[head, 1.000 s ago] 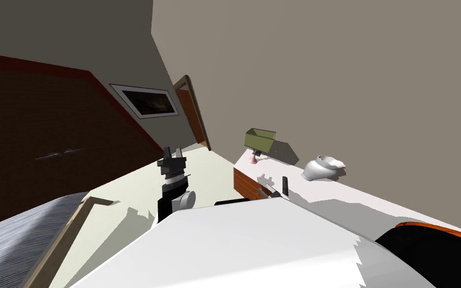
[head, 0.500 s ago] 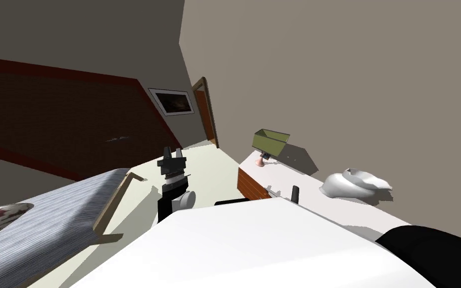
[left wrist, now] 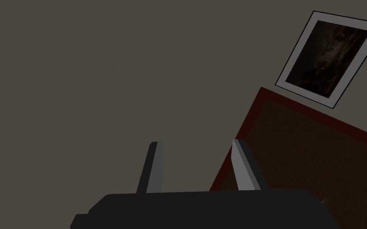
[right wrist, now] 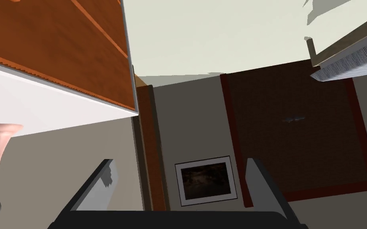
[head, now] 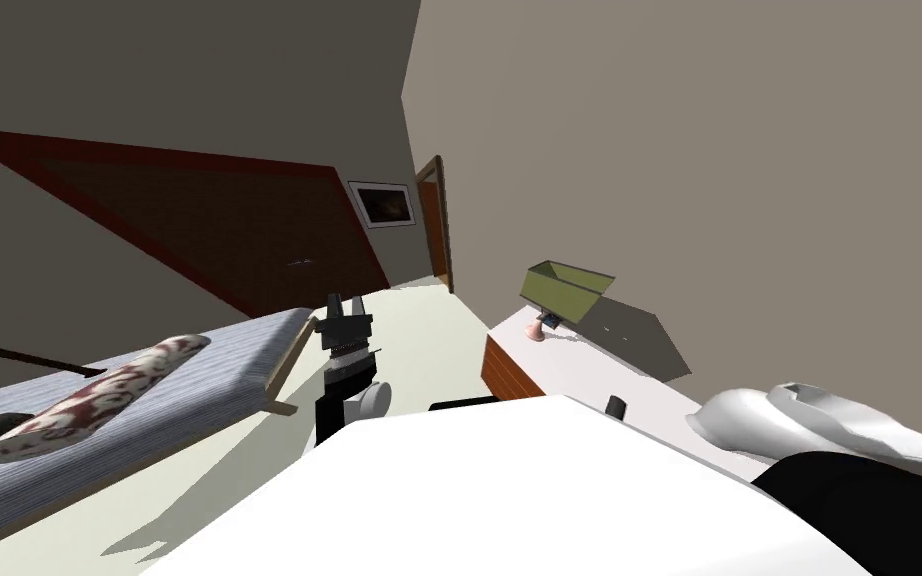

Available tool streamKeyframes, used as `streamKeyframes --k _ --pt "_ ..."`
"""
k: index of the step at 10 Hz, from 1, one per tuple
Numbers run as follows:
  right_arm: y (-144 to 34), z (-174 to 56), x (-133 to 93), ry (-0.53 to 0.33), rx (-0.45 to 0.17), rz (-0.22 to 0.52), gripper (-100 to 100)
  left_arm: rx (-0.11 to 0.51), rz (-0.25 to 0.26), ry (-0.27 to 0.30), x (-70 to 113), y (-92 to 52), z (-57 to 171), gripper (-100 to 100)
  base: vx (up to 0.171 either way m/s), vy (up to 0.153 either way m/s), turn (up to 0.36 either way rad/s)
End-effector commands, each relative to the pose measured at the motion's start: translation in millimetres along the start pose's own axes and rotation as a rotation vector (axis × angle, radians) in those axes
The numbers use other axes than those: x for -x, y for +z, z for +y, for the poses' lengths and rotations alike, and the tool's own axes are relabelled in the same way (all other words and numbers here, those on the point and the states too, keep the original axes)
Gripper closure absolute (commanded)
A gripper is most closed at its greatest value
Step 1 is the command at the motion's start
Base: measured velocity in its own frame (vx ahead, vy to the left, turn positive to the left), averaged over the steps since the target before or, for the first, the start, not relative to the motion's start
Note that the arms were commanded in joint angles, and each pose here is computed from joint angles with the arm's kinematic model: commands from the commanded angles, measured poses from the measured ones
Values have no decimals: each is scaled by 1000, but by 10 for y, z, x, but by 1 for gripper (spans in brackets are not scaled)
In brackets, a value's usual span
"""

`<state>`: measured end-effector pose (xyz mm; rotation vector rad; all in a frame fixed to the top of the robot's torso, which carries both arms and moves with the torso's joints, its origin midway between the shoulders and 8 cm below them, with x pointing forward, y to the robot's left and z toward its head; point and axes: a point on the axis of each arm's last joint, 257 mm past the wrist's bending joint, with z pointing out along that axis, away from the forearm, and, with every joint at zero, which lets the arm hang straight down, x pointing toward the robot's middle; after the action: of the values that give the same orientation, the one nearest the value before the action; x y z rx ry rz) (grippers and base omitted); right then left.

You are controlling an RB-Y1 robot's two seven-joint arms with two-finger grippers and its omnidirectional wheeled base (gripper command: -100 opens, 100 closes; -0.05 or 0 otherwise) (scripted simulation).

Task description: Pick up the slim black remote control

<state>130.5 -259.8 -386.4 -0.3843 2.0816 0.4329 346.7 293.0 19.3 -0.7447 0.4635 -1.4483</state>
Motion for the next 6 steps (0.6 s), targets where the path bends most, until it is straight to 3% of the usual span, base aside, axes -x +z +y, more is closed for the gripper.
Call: streamKeyframes --k 1,3,4,5,6 --pt "-62 34 -138 -33 10 35 -100 0 0 0 0 0 0 0 -38 -44 284" --pt "-319 57 -593 -116 52 158 -100 0 0 0 0 0 0 0 -62 -57 506" --pt "-348 32 -609 -145 58 168 -100 0 0 0 0 0 0 0 -74 -62 282" --pt "-508 23 -814 -191 87 230 -100 0 0 0 1 -1 0 0 -63 -51 410" --pt "-514 18 -823 -201 87 232 -100 0 0 0 0 0 0 0 -48 -35 231"
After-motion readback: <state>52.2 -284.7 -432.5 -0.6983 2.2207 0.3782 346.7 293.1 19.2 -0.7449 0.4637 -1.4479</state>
